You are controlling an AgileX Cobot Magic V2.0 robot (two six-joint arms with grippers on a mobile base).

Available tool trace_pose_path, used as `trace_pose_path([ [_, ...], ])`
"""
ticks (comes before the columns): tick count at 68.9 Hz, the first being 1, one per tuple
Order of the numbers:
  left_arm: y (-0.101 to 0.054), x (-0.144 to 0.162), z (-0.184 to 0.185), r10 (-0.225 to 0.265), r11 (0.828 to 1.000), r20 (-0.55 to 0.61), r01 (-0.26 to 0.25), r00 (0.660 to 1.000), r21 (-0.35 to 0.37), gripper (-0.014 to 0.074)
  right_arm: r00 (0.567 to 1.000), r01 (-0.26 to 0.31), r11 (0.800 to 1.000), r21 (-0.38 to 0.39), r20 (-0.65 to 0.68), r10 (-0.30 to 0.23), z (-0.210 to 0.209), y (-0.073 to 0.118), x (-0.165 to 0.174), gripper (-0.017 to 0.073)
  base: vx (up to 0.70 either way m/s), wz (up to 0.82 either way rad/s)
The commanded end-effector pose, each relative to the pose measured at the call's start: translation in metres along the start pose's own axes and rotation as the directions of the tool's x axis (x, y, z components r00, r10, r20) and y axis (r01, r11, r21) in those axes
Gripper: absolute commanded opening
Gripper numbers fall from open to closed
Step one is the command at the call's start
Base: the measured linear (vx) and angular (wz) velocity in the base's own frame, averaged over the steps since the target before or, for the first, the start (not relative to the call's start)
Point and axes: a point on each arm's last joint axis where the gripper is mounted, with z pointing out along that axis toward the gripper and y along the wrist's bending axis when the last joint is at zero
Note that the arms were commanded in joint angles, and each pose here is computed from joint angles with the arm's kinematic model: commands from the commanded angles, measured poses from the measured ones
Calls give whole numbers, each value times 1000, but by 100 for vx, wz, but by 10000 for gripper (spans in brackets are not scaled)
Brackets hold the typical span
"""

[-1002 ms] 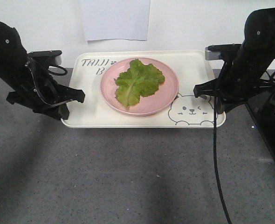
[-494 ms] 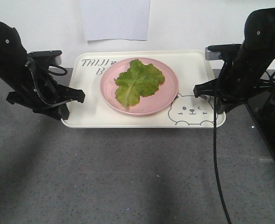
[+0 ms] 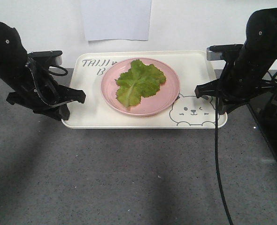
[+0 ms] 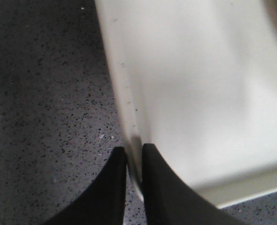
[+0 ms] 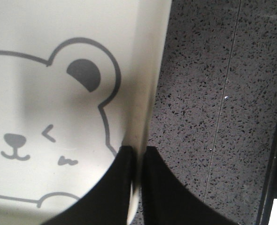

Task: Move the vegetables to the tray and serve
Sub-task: 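Lower the white tray onto the grey counter with both grippers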

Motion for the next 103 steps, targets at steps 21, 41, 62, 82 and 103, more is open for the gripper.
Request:
trace_pose_path([
  [21, -18, -2, -33, 28, 996, 113, -37, 993, 80, -6, 990, 19, 998, -54, 140, -12, -32, 6, -3, -8, 0, 0],
  [41, -8, -1, -31, 74, 997, 82, -72, 994, -24, -6, 989, 88, 983, -163, 132, -67, -22, 18, -6, -8, 0, 0],
  [62, -2, -4, -27, 99, 992, 94, -92, 991, -81, -6, 997, 65, 977, -202, 58, -55, 12, 23, -13, -8, 0, 0],
  [82, 2, -8, 2, 89, 992, 18, -87, 996, -89, -6, 998, 67, 978, -197, 11, -66, 35, 24, -17, -7, 0, 0],
  [103, 6, -10, 24, 105, 990, -44, -108, 994, -93, -6, 996, 86, 977, -195, 20, -84, 37, 24, -18, -5, 0, 0],
])
